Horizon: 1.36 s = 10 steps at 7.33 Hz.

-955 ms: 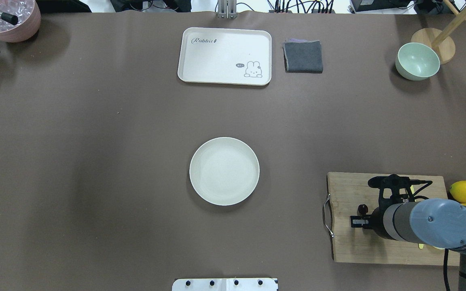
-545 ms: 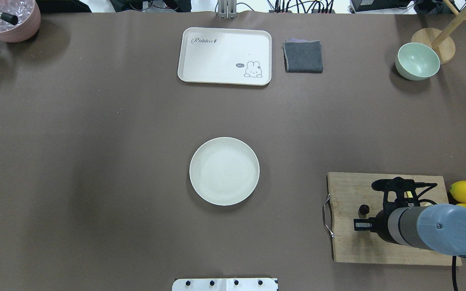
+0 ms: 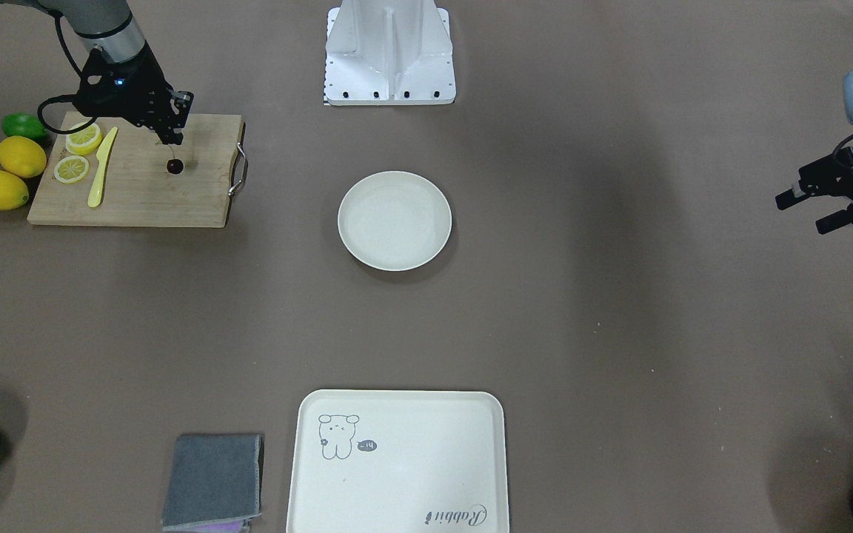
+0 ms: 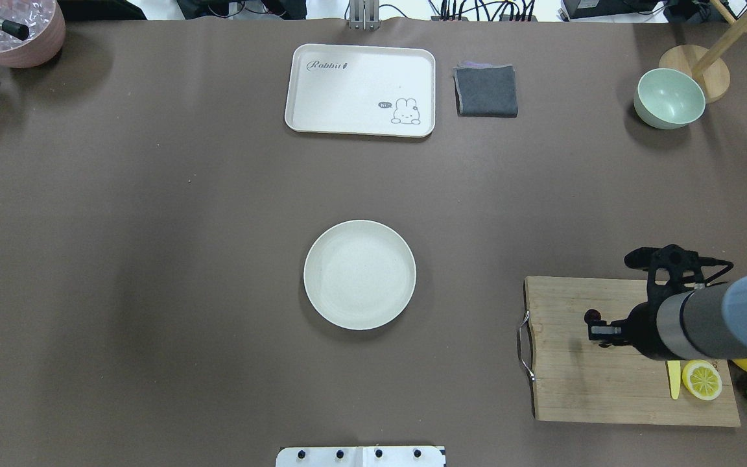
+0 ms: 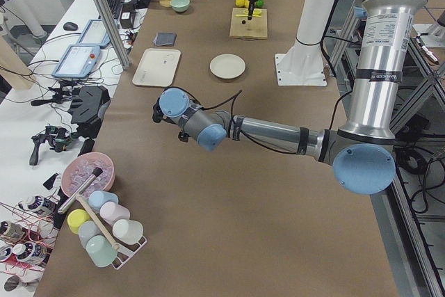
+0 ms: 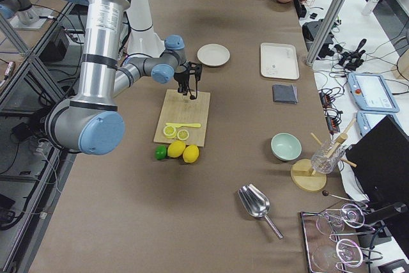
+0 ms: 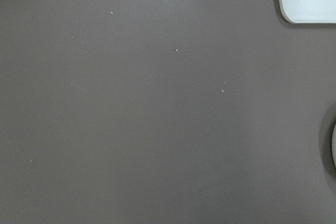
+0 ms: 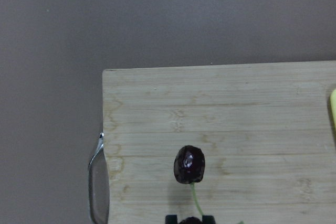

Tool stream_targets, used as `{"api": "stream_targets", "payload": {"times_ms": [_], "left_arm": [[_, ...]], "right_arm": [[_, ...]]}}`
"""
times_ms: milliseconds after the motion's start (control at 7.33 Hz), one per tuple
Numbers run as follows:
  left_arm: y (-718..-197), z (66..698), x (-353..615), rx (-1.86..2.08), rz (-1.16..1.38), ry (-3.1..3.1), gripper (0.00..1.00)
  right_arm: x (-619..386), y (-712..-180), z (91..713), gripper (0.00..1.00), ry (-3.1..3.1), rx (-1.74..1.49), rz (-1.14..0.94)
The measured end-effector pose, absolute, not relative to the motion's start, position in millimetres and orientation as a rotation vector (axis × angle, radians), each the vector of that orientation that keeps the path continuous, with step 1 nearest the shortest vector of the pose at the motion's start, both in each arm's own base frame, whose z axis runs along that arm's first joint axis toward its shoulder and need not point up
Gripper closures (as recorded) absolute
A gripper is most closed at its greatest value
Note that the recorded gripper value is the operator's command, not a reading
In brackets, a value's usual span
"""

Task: Place red cherry on plate
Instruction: 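Carry the cherries with the right gripper over the white plate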

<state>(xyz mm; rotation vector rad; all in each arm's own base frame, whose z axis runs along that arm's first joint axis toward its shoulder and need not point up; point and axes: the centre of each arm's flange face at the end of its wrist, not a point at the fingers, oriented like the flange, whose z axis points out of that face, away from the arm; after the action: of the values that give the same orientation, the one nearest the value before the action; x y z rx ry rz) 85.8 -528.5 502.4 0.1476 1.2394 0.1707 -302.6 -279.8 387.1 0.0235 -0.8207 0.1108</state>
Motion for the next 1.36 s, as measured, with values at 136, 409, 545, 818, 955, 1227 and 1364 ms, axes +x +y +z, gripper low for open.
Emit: {"api": "stream_targets", "payload": {"times_ms": [136,409,545,818,955,1227,1364], "left_arm": [[-528.5,502.3,85.6,0.148,0.171,1.239,0.02],[-528.8,501.5,85.1,0.149,0.17,1.239,0.02],[-529.6,501.3,85.3,0.146,0.167,1.239,0.02],[-535.8,498.8,86.1,0.132,0.152,1.23,0.02],[-539.1,497.6,84.7,0.127,0.141,1.224,0.02],[-542.2,499.3,74.8,0.127,0.116,1.218,0.02],[-543.4,501.7,68.1,0.125,0.099,1.215,0.02]], "right_arm": [[-262.4,-297.5,362.7,1.0,-0.832,-0.006,0.11],[-192.1,-329.0,304.9,1.0,-0.866,-0.036,0.095],[-172.9,-343.8,273.0,1.0,-0.871,-0.043,0.097],[-173.7,-370.1,211.4,1.0,-0.865,-0.051,0.102],[-187.3,-382.1,186.2,1.0,-0.861,-0.051,0.095],[-243.0,-415.4,134.4,1.0,-0.829,-0.051,0.081],[-284.1,-433.2,105.0,1.0,-0.799,-0.05,0.078]]}}
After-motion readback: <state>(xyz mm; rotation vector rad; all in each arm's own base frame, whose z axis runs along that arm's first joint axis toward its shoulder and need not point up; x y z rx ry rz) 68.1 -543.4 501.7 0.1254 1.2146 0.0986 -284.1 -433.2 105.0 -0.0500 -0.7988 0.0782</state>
